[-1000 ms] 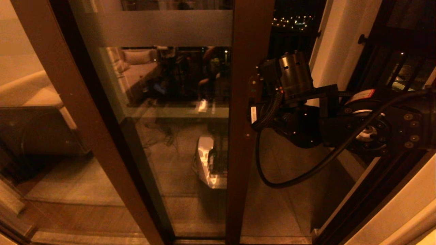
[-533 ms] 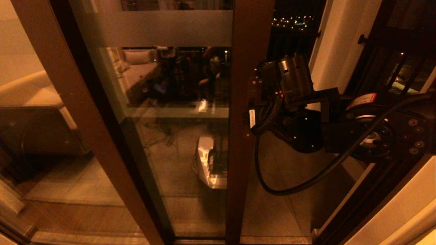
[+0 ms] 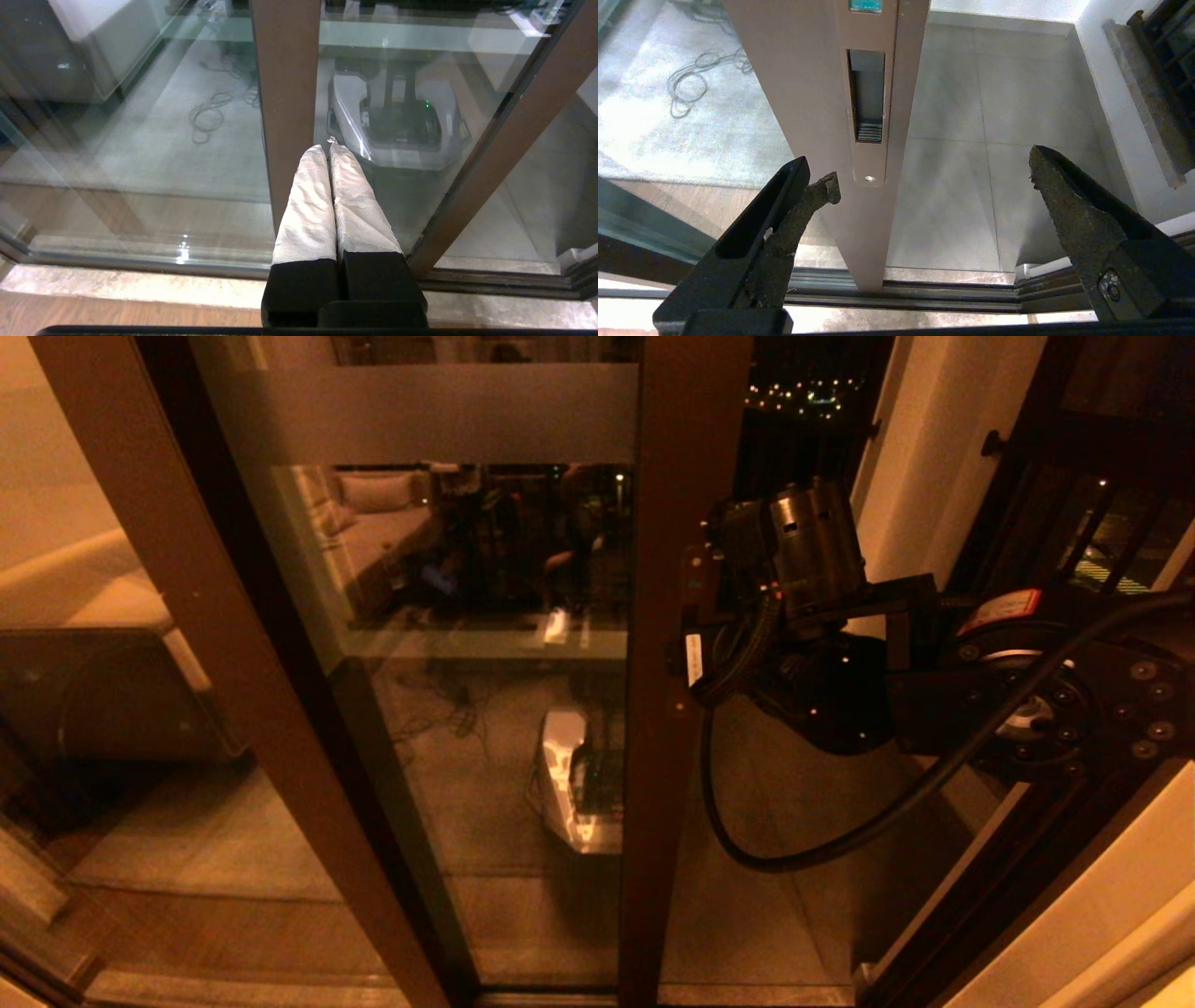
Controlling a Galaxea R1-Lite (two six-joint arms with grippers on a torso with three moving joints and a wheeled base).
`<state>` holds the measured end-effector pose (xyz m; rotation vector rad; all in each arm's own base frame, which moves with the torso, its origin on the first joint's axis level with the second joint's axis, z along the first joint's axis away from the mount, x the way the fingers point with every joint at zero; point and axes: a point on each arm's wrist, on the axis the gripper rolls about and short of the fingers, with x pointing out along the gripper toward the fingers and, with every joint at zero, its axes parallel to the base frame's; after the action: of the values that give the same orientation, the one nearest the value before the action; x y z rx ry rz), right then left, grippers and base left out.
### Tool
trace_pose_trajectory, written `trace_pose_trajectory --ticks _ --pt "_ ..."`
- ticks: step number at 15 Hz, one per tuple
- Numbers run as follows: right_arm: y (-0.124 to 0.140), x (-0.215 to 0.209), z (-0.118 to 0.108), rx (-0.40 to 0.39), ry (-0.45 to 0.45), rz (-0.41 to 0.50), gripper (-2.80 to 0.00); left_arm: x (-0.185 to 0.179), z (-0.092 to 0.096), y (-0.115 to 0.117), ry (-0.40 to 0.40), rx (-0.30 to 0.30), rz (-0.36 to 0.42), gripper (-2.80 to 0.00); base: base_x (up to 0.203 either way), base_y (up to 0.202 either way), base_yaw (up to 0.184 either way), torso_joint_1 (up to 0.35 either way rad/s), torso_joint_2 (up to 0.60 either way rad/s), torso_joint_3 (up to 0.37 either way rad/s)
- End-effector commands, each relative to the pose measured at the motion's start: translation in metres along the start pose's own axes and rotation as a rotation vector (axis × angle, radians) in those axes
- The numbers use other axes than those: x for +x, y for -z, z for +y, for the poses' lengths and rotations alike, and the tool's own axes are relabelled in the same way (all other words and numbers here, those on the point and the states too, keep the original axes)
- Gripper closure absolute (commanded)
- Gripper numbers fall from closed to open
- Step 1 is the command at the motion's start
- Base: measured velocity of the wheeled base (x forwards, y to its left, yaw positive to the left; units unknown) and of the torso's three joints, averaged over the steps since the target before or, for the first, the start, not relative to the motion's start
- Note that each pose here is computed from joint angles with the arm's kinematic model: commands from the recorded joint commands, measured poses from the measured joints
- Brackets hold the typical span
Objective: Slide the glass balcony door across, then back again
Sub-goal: Close the slid door
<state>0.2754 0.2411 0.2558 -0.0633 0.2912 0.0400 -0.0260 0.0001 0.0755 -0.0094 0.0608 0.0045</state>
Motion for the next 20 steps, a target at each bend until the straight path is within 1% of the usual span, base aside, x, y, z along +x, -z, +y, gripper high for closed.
trace_pose_trajectory --ticks 1,7,10,14,20 --pt "0.002 0.002 0.002 -0.003 0.002 0.003 -2.8 0.0 0.0 0.0 0.0 0.0 0.002 0.0 0.0 0.0 0.0 0.0 0.0 0.0" --pt "0.01 0.017 0.007 -0.014 0.016 0.012 -2.8 0.0 0.0 0.0 0.001 0.0 -0.001 0.0 0.0 0.0 0.0 0.0 0.0 0.0" --pt "0.012 0.027 0.001 -0.023 0.044 0.023 -2.8 0.0 0.0 0.0 0.0 0.0 0.0 0.0 0.0 0.0 0.0 0.0 0.0 0.0" --pt "0.007 0.031 -0.01 -0.021 0.071 0.015 -2.8 0.0 0.0 0.0 0.0 0.0 0.0 0.0 0.0 0.0 0.0 0.0 0.0 0.0" --pt "0.006 0.043 -0.014 -0.002 0.092 -0.007 -2.8 0.0 0.0 0.0 0.0 -0.001 0.001 0.0 0.0 0.0 0.0 0.0 0.0 0.0"
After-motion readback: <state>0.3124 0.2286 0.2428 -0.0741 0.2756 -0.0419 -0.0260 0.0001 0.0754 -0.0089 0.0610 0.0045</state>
